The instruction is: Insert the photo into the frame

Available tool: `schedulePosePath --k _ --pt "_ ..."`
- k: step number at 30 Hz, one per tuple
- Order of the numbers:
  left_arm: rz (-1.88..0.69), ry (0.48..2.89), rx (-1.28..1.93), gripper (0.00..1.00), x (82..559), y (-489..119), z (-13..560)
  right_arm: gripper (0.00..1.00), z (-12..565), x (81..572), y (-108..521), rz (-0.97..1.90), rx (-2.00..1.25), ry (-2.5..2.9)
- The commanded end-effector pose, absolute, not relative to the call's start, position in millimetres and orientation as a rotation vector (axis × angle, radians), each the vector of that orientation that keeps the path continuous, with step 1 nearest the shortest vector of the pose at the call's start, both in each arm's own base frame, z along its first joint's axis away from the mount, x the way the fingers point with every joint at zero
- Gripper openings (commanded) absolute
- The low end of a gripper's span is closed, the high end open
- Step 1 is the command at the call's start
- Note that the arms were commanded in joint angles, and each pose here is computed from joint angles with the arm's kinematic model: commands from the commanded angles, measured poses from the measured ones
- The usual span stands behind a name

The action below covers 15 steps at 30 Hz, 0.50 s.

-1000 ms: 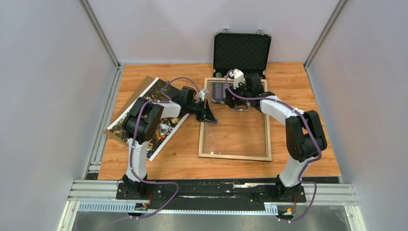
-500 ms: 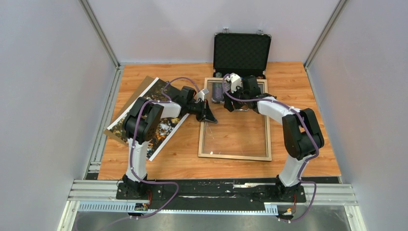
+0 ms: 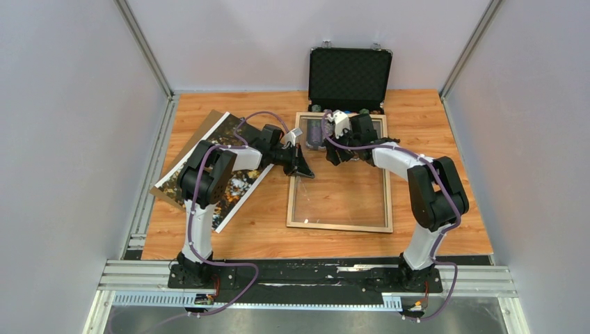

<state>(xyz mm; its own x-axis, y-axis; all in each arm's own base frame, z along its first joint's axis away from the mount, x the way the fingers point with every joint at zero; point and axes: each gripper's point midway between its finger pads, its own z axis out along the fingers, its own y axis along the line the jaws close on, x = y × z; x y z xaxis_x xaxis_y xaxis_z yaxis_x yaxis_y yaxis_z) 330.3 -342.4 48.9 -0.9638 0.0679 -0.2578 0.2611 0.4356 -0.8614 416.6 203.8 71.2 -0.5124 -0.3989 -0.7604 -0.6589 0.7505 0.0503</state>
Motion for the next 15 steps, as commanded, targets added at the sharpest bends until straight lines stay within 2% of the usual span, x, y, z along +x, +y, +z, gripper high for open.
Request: schedulePosePath --k 1,15 --pt "-1.498 2.470 0.344 0.06 336.7 -346.0 51.9 0.59 67.9 420.5 203.5 0.401 -0.808 2.156" --pt "-1.471 2.477 0.353 0.25 337.9 -344.5 52.2 0.58 65.1 423.0 200.2 0.377 -0.804 2.157"
